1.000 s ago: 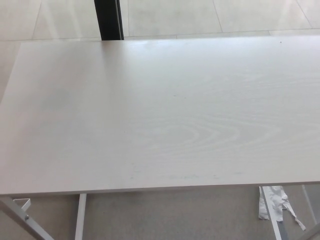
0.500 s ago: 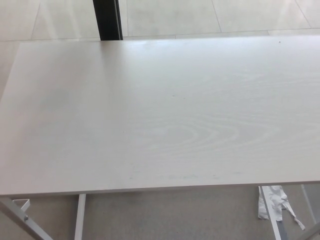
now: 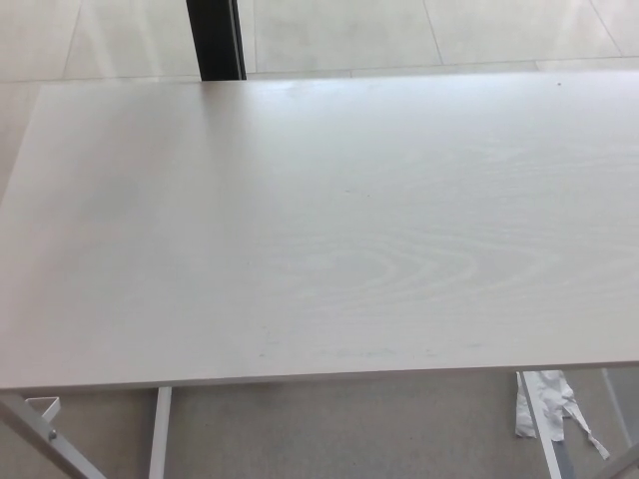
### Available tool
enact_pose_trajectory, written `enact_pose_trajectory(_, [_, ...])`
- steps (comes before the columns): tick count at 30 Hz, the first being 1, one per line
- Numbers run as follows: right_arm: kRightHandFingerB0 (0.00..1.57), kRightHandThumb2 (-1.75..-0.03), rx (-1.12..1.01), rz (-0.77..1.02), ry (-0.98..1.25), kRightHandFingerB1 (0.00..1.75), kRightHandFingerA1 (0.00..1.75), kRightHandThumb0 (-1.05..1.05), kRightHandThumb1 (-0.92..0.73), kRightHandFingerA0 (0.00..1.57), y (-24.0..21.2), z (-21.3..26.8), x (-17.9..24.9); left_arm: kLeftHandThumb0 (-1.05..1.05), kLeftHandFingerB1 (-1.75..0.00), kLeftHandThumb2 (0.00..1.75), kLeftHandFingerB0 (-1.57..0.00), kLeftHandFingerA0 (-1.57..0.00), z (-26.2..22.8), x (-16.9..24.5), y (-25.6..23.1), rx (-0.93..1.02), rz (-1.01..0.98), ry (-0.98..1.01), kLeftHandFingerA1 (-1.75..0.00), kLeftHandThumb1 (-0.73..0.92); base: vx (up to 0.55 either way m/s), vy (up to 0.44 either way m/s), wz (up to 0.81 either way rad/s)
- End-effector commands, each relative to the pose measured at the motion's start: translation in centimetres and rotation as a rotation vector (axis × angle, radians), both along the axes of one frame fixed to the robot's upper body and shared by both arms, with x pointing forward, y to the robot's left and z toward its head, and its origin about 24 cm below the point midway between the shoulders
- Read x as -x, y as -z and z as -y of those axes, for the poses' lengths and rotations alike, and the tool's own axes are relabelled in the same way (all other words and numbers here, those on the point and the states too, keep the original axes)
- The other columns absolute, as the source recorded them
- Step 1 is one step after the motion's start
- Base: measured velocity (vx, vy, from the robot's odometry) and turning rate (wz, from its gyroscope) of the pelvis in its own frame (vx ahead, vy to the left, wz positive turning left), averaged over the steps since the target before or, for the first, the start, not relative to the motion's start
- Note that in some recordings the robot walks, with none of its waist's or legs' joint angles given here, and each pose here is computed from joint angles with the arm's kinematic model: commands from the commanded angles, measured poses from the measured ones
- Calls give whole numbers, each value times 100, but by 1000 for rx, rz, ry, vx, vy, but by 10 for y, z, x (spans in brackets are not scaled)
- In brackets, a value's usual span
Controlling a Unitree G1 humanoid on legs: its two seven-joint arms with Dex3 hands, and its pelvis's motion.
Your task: The robot uses its right hand to pick up a cube kept in the middle of the desk infront of it and hands it to a person
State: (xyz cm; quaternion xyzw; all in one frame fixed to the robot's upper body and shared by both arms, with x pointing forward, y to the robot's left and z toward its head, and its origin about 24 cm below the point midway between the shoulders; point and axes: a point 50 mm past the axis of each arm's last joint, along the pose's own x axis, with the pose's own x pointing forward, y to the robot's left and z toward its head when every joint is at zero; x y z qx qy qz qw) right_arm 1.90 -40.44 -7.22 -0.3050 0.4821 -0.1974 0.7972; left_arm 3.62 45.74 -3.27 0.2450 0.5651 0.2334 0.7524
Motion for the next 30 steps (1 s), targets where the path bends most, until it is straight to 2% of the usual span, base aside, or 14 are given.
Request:
enact_pose_trajectory(1, [54,-57,38,-8,6,37,46,-55,-55,40,-8,9,1,-52,-42,58,-55,-60,-3,2,-3,-14,3,-2,-57,60,0,0,0])
enact_pose_trajectory(6, [56,-58,54,-20,-6,37,49,-58,-56,46,-9,11,1,-54,-43,58,-60,-64,-2,5,-2,7,12,-7,-57,58,0,0,0])
enact_pose_trajectory(10, [55,-58,64,-33,4,37,46,-56,-57,40,-11,14,5,-55,-42,58,-57,-63,2,7,3,-6,-28,8,-58,59,0,0,0])
enact_pose_trajectory(11, [46,-81,54,-28,7,50,54,-58,-46,33,-11,14,5,-51,-42,59,-55,-61,2,7,3,-10,-28,8,-57,63,0,0,0])
enact_pose_trajectory(12, [55,-57,53,-25,5,37,43,-55,-57,37,-11,14,3,-53,-42,59,-55,-63,1,6,2,-11,-23,10,-58,61,0,0,0])
enact_pose_trajectory(13, [47,-80,54,-19,4,50,53,-59,-45,34,-11,13,3,-54,-41,60,-58,-61,1,7,2,-9,-20,11,-55,63,0,0,0])
enact_pose_trajectory(14, [56,-58,59,-9,-1,38,46,-56,-56,39,-11,13,1,-54,-41,60,-58,-61,1,6,1,-9,-15,10,-55,63,0,0,0])
enact_pose_trajectory(15, [48,-80,48,4,6,50,54,-60,-45,34,-10,12,-1,-54,-39,59,-52,-58,0,4,0,-20,-25,31,-53,63,0,0,0])
enact_pose_trajectory(16, [48,-80,41,13,7,50,54,-59,-44,34,-9,10,-3,-57,-40,60,-55,-61,0,3,0,-21,-20,18,-55,62,0,0,0])
enact_pose_trajectory(17, [57,-57,39,14,6,38,46,-55,-55,43,-8,9,-5,-57,-41,58,-56,-62,0,2,0,-14,-6,6,-56,59,0,0,0])
enact_pose_trajectory(22, [55,-58,52,-24,-4,37,47,-54,-56,43,-6,8,-1,-49,-42,59,-53,-60,-1,1,-1,-13,-3,-5,-55,62,0,0,0])
enact_pose_trajectory(23, [55,-57,52,-25,-4,37,48,-53,-56,41,-6,8,-1,-53,-43,58,-60,-63,-1,1,-1,-9,1,-6,-56,57,0,0,0])
enact_pose_trajectory(28, [56,-57,42,-11,-6,38,45,-53,-55,47,-7,8,-1,-53,-42,58,-61,-64,-1,2,-1,-7,7,-19,-56,57,0,0,0])
enact_pose_trajectory(30, [55,-56,32,-9,-16,38,46,-61,-50,46,-7,8,0,-51,-43,59,-60,-64,-2,2,-2,-11,1,-10,-57,60,0,0,0])
